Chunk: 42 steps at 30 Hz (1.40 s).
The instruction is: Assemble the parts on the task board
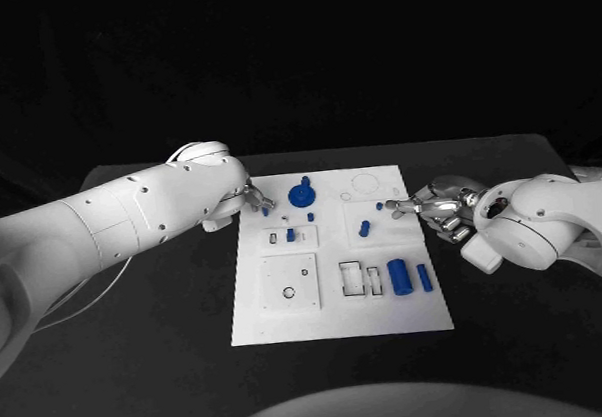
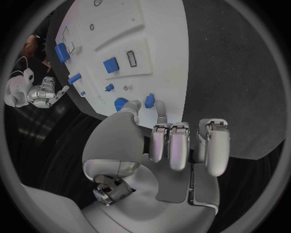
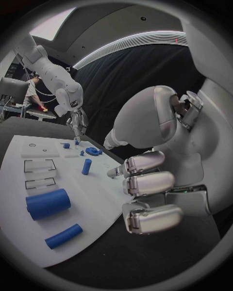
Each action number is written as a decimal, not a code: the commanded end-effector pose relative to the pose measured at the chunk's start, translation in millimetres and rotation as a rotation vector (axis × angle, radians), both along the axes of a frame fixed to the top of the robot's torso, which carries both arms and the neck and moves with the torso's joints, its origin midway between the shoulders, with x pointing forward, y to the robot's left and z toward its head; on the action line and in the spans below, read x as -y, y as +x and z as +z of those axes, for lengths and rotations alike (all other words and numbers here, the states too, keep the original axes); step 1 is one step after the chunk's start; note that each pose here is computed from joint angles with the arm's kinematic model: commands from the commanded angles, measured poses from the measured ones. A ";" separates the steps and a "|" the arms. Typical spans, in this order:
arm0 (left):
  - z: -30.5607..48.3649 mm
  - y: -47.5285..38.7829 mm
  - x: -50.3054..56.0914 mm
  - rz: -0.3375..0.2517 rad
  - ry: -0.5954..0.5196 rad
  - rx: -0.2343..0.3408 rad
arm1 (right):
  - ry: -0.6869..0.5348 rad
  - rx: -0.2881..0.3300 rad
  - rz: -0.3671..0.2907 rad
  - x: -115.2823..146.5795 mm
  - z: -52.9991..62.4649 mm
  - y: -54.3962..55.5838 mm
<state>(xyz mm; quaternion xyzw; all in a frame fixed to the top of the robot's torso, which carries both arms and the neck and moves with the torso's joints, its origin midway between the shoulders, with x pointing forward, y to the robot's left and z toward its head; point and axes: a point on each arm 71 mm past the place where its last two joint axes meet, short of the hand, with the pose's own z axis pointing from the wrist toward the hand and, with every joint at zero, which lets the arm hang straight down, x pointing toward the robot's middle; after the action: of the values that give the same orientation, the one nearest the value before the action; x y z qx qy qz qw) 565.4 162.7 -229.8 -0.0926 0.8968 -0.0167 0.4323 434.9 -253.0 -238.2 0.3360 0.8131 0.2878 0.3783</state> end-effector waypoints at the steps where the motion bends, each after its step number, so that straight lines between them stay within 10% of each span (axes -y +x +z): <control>1: -2.0 -0.8 3.9 -0.022 -0.013 -0.010 | -0.004 0.001 0.013 -1.3 -0.3 -0.5; 42: -4.9 -0.9 6.8 -0.033 -0.042 -0.031 | -0.009 -0.003 0.009 0.0 -0.6 -0.6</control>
<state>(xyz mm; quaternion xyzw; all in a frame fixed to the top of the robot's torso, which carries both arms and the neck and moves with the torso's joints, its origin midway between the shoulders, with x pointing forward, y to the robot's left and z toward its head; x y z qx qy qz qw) 565.3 159.0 -234.0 -0.0925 0.8999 -0.0338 0.4248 434.8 -253.7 -238.3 0.3366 0.8133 0.2867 0.3781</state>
